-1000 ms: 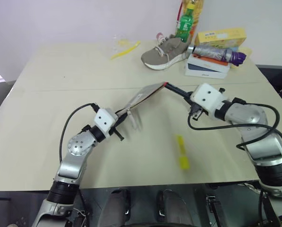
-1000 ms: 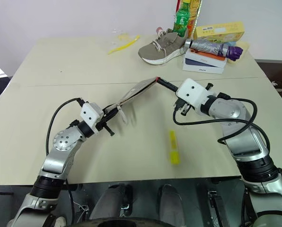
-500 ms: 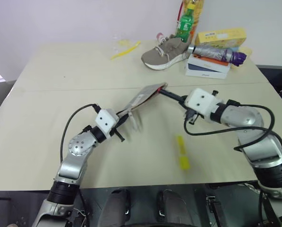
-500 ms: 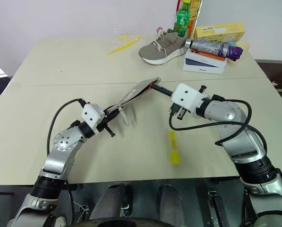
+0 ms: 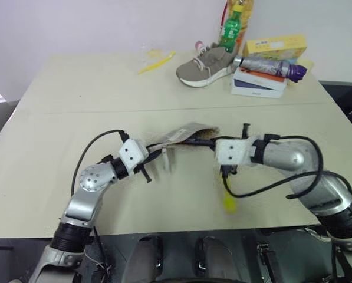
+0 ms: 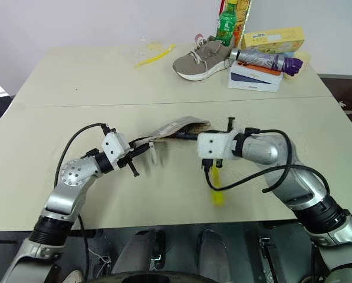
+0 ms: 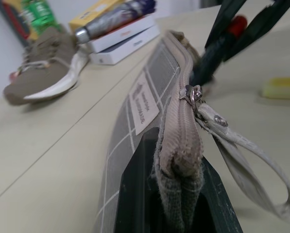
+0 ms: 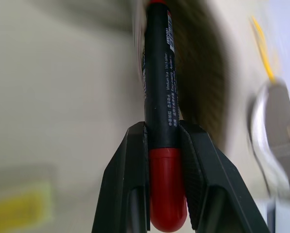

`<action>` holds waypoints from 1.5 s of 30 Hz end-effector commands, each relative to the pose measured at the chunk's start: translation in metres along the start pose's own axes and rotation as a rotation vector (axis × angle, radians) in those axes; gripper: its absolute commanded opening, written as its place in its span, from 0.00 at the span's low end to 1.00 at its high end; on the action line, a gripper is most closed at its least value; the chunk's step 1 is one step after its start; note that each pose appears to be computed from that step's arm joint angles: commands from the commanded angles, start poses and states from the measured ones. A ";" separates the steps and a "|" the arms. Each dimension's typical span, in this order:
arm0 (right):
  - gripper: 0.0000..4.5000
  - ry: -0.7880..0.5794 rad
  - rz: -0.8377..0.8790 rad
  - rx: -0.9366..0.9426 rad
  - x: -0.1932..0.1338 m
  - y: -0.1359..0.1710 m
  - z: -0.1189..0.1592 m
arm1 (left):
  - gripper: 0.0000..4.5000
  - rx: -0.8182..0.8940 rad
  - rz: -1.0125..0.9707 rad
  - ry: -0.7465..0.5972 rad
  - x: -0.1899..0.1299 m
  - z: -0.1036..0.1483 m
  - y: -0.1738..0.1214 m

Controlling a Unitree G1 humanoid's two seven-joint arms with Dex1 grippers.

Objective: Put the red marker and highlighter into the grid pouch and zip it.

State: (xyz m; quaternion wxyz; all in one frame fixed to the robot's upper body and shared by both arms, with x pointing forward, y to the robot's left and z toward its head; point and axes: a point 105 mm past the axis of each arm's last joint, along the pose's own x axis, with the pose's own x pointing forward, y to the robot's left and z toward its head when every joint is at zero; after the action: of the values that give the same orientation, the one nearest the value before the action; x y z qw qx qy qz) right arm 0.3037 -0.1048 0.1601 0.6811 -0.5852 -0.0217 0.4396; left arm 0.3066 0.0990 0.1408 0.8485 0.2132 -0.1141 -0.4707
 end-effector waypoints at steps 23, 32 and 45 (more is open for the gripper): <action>0.93 -0.174 -0.010 0.574 -0.053 -0.020 0.015 | 0.00 0.019 -0.011 0.023 -0.001 -0.014 0.003; 0.97 0.113 -0.044 1.165 -0.051 0.044 -0.008 | 0.00 -0.021 0.028 0.009 0.015 -0.019 -0.003; 0.97 0.419 -0.117 1.271 -0.033 0.091 -0.030 | 0.00 -0.029 -0.001 -0.010 0.021 -0.013 -0.004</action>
State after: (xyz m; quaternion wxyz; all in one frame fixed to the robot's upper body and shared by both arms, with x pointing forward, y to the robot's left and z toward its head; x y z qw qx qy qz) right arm 0.2518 -0.1584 0.0966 0.9084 -0.1418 0.3358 0.2048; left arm 0.3208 0.0862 0.1195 0.8546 0.2011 -0.0974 -0.4688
